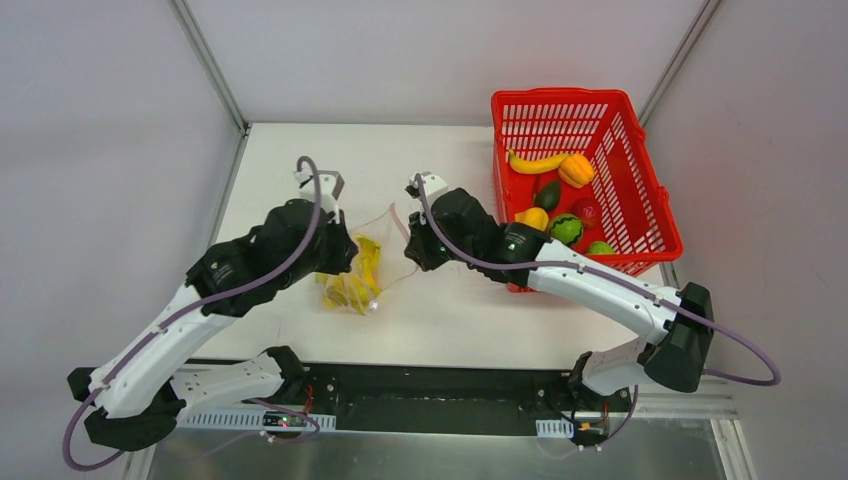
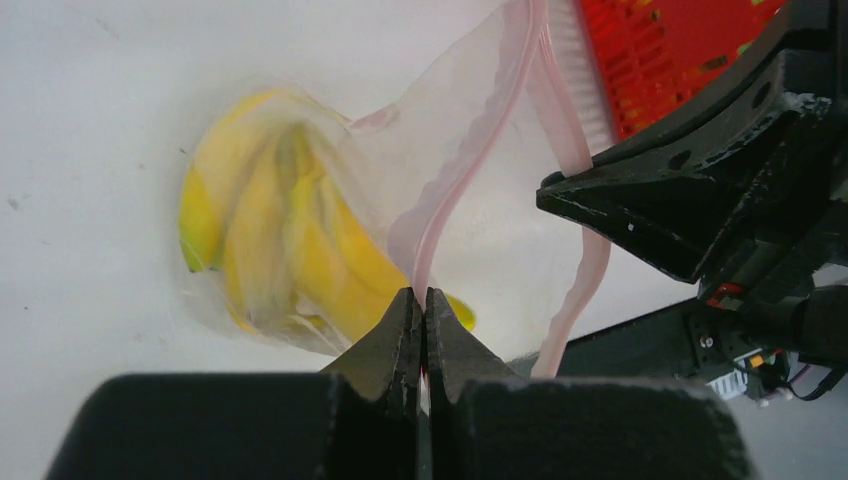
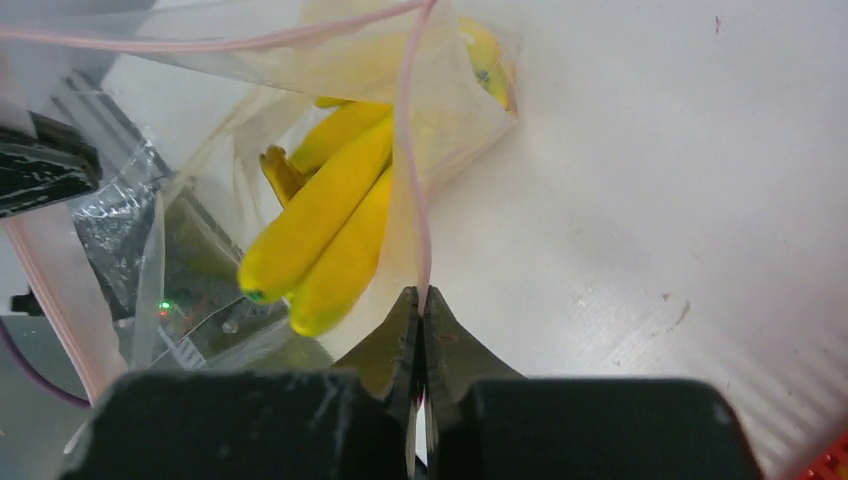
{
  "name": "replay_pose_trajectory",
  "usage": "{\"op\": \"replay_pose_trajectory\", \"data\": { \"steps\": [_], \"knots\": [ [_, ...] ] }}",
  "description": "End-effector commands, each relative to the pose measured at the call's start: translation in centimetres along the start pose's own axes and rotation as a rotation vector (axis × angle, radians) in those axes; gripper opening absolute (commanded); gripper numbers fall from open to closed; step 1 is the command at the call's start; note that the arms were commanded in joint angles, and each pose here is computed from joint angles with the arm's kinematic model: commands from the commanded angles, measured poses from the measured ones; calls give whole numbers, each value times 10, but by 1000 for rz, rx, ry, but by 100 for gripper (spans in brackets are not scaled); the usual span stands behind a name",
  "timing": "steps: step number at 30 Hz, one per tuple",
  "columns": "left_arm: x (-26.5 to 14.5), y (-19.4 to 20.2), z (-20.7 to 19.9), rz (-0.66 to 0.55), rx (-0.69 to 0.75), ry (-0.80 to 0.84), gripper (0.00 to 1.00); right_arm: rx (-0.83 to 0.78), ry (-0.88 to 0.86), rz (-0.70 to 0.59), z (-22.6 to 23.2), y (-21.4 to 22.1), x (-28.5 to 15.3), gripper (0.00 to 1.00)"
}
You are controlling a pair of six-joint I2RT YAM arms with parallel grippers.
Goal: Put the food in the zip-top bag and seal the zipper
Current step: Adjust the zipper food storage bag at the center of the board.
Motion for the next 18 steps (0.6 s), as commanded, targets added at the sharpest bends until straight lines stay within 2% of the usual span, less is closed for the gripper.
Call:
{"op": "replay_pose_trajectory", "data": {
  "steps": [1, 3, 5, 6, 7, 11, 13, 18],
  "knots": [
    [18, 3, -13, 27, -21, 61, 0, 7, 25, -56, -7, -3, -25, 4],
    [19, 1, -16, 25, -28, 77, 0, 12, 49, -82, -10, -7, -32, 19],
    [19, 0, -18, 15, -33, 91, 0, 17, 51, -110, -11, -12, -41, 26],
    [20, -1, -18, 8, -39, 95, 0, 22, 41, -122, -11, -14, -46, 36],
    [20, -1, -19, 4, -44, 99, 0, 24, 24, -129, -10, -16, -50, 41],
    [20, 1, -18, -5, -57, 104, 0, 36, -54, -183, -4, -25, -77, 48],
    [19, 2, -17, -12, -62, 105, 0, 32, -72, -237, -3, -30, -94, 54],
    [17, 3, -16, -17, -65, 110, 0, 5, 61, -425, -22, -36, -131, 69]
  ]
}}
Point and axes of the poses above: each gripper's point midway between its finger pads, its own x axis out along the fingers, its own z axis along the line the jaws close on, y = z × x, the point moved 9 cm from there along -x, back along the fingers, and after that the axes turned 1 degree about x, right-handed, at the moved point
